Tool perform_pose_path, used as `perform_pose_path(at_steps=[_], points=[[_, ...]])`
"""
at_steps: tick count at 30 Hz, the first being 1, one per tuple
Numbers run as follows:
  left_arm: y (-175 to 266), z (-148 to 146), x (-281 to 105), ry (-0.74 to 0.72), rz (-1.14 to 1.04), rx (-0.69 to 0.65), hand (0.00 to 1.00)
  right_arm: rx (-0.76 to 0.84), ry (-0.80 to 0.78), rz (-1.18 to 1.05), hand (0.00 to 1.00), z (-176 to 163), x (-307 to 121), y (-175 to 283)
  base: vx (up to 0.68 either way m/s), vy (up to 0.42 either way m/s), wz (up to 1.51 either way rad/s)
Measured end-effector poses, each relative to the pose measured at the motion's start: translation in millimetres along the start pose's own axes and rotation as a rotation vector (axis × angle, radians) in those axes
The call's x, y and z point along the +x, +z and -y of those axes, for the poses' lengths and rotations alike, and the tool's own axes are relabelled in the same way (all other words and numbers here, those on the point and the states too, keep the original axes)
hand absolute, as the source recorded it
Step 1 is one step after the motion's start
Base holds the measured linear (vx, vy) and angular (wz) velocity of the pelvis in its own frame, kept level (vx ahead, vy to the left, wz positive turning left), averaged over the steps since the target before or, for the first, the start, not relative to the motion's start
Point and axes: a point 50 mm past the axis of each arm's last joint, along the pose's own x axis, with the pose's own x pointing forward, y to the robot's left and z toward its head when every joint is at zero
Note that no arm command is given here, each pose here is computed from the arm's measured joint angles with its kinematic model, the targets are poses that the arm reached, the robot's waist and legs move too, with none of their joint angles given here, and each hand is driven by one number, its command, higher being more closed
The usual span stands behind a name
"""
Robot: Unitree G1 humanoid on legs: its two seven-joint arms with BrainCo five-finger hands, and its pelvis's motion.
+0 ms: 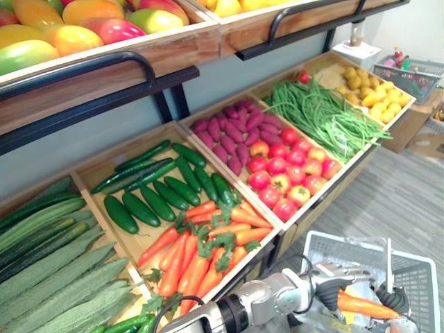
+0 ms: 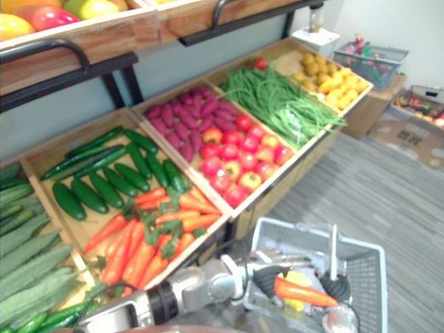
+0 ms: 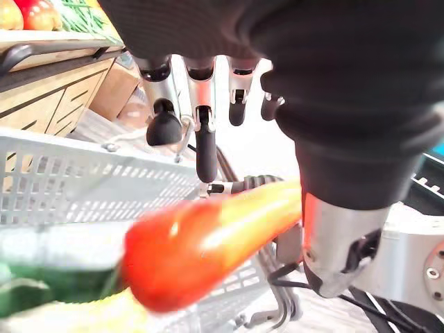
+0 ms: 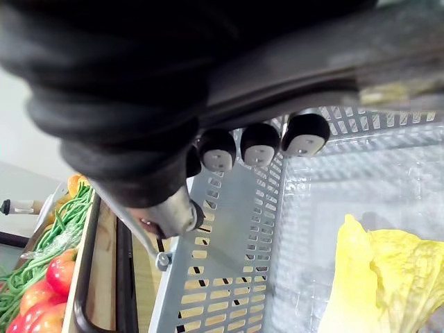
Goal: Pick vegetable in the basket
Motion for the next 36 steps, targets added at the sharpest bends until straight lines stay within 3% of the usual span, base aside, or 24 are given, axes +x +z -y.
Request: perform_pose_path(at_steps=[9,22,25,29,32,36], points=[[-19,9,-2,-0.028,-0.108,0.033,0.00,0.033,0.002,-0.015,1.00,-11,-3,-3,0.01,-0.005,0.05],[-26,-14,0,0.085,-0.142,0.010,0.00,0.031,-0.030,-0.048,1.00,-8,-4,-10,0.00,-0.003,0.04],[-24,-49,-11,0.261,-0.102,-0.041,0.00,0.037,-0.057,-0.080,1.00,-2,-4,-17,0.01,-0.011,0.12],[-22,-99,-54,0.594,-0.008,-0.343,0.00,0.059,-0.102,-0.142,1.00,8,-5,-31,0.01,-0.015,0.19],[-24,-111,-94,0.792,0.019,-0.480,0.00,0.068,-0.117,-0.192,1.00,10,-5,-41,0.01,-0.017,0.18],[-27,-107,-129,0.933,-0.022,-0.522,0.00,0.078,-0.125,-0.264,1.00,10,-8,-57,-0.01,-0.016,0.16]])
